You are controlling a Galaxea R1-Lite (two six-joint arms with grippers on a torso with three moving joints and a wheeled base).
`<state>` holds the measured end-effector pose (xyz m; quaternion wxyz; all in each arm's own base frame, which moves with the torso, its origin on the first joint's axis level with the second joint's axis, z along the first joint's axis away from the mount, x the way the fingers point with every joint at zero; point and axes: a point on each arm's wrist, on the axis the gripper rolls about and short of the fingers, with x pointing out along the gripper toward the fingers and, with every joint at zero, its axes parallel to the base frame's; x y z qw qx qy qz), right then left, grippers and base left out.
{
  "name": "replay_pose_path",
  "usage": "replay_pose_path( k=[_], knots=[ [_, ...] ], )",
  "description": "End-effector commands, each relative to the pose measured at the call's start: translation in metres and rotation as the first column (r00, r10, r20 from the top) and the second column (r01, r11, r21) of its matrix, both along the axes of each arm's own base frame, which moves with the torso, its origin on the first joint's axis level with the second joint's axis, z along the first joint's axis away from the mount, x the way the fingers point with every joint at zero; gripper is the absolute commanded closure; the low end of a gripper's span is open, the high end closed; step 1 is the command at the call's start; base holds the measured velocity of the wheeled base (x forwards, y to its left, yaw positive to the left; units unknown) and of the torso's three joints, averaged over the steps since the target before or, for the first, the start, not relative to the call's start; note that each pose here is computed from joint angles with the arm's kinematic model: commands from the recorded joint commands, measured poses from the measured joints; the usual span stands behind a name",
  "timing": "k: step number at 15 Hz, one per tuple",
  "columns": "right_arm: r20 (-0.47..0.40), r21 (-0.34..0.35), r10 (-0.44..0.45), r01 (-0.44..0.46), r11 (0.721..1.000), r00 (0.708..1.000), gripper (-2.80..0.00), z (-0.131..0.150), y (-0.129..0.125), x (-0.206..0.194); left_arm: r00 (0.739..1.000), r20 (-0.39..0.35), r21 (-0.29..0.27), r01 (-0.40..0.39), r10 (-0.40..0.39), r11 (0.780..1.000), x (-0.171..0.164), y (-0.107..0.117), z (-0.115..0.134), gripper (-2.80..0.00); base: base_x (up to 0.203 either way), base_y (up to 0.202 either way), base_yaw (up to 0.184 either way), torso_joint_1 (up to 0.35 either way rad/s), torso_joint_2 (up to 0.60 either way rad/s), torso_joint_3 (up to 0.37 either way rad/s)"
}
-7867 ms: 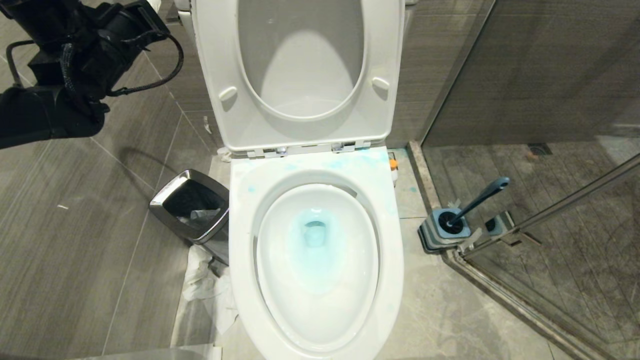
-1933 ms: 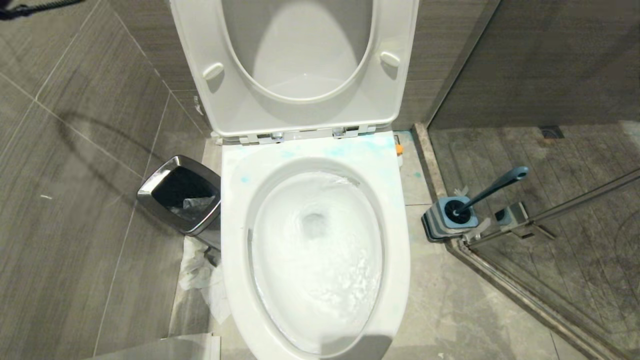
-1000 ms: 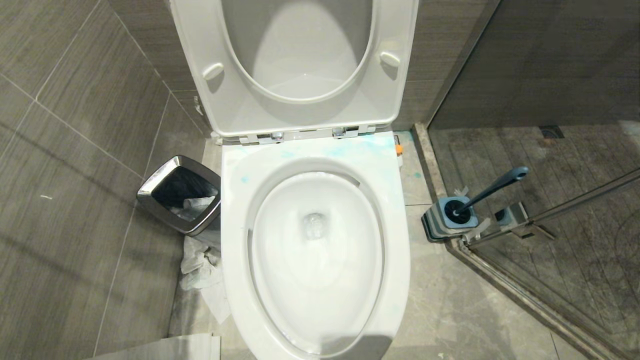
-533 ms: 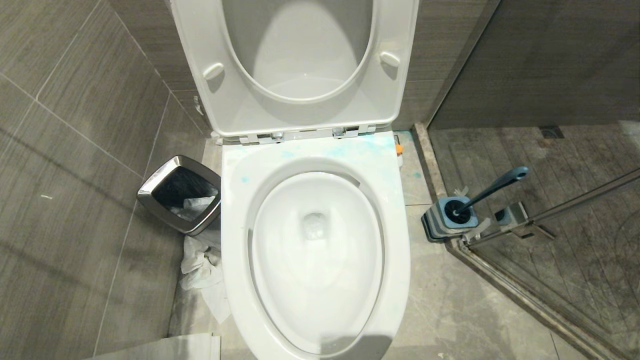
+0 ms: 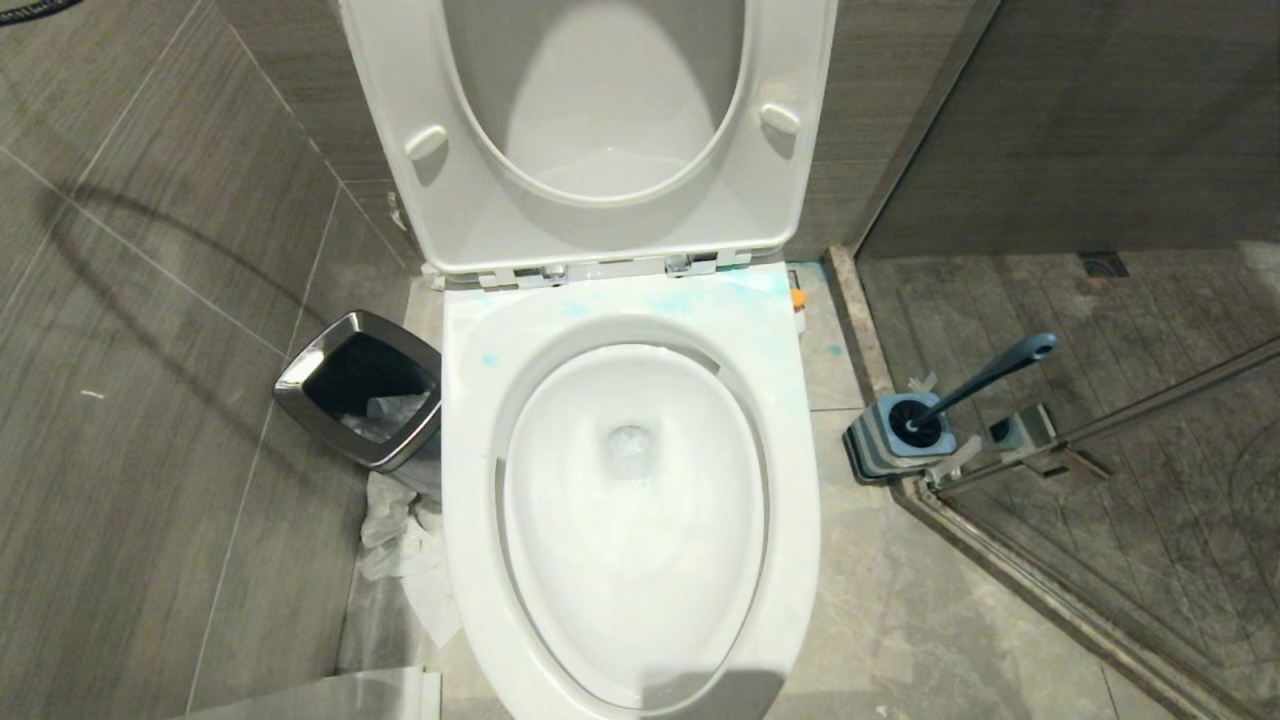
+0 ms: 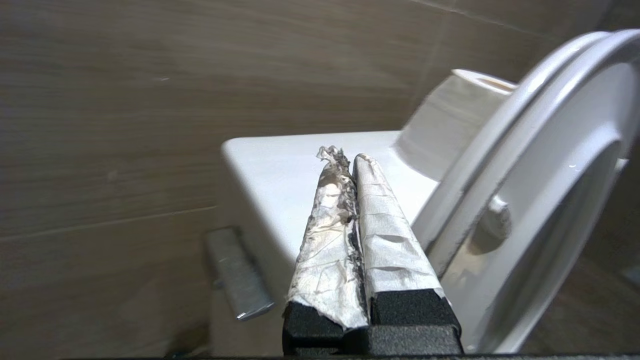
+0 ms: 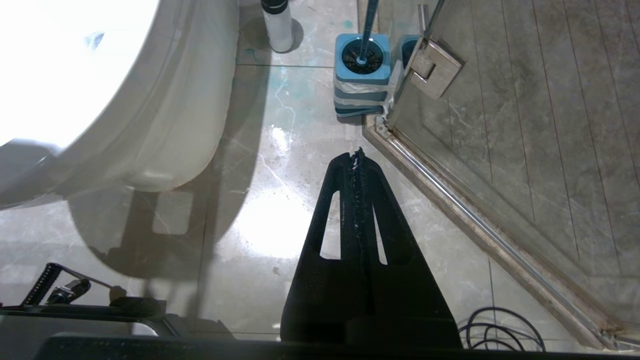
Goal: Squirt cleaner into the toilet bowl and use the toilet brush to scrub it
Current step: Close the toilet lid
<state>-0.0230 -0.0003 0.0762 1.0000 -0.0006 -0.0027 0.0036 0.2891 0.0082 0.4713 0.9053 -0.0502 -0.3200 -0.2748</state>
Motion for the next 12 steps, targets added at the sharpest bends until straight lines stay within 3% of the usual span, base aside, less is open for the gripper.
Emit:
replay_pose_path(
  k=[1,8,12],
  knots=[
    [-0.001,0.0,0.001,-0.001,1.0,1.0,0.0,0.0,0.0,0.0,0.998,0.009,0.018,0.061,-0.061,0.998,0.03,-0.005,-0.017,0.0,0.0,0.0,0.0,0.0,0.0,0.0],
    [-0.001,0.0,0.0,0.0,1.0,1.0,0.0,0.0,0.0,0.0,0.983,0.067,0.037,0.169,-0.171,0.985,0.037,-0.042,-0.022,0.0,0.0,0.0,0.0,0.0,0.0,0.0],
    [-0.001,0.0,0.0,0.0,1.0,1.0,0.0,0.0,0.0,0.0,0.98,0.088,0.082,0.172,-0.179,0.982,0.04,-0.061,-0.027,0.0,0.0,0.0,0.0,0.0,0.0,0.0]
  ],
)
